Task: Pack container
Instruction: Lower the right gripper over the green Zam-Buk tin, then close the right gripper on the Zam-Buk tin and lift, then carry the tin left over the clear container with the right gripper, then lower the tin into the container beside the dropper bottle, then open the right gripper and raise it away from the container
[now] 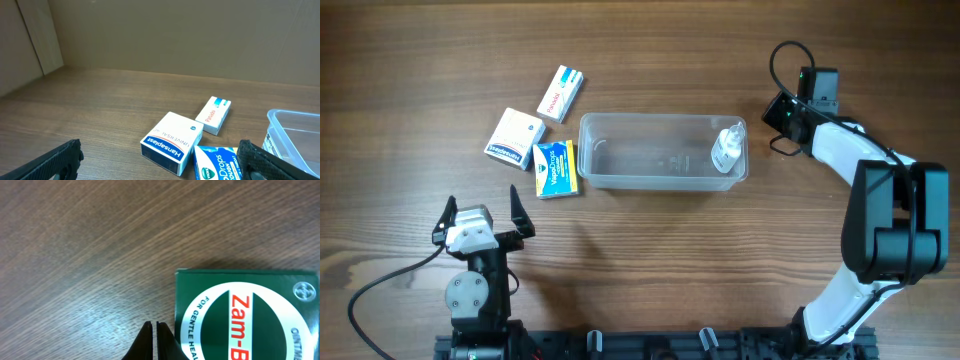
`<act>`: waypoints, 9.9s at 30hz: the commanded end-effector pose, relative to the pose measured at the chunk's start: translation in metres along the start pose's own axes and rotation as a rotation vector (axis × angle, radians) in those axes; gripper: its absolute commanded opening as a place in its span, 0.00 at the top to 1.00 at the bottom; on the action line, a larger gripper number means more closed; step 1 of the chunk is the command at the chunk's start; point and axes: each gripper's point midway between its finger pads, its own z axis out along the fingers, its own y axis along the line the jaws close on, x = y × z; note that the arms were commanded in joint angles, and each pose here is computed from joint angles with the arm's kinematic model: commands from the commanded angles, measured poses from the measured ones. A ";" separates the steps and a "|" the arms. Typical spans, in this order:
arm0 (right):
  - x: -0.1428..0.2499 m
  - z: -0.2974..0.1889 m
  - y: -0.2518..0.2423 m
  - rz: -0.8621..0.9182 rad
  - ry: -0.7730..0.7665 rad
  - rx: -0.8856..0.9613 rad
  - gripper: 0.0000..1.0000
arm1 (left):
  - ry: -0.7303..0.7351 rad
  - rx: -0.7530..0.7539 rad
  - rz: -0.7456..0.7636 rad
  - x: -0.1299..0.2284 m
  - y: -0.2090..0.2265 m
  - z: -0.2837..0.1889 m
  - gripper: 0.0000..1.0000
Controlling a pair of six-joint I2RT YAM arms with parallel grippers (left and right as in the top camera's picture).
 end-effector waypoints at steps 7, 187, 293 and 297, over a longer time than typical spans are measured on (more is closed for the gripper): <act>0.001 0.004 -0.005 -0.026 0.007 0.039 0.96 | -0.007 -0.001 0.015 0.000 0.000 0.000 0.00; 0.154 -0.103 0.129 -0.630 0.187 0.078 0.65 | -0.007 -0.001 0.015 0.000 0.000 0.000 0.00; 0.037 -0.229 0.134 -0.462 -0.010 -0.186 0.56 | -0.007 0.000 0.015 0.000 0.000 0.000 0.00; -0.001 -0.250 0.086 -0.381 -0.078 -0.108 0.26 | -0.007 0.000 0.015 0.000 0.000 0.000 0.00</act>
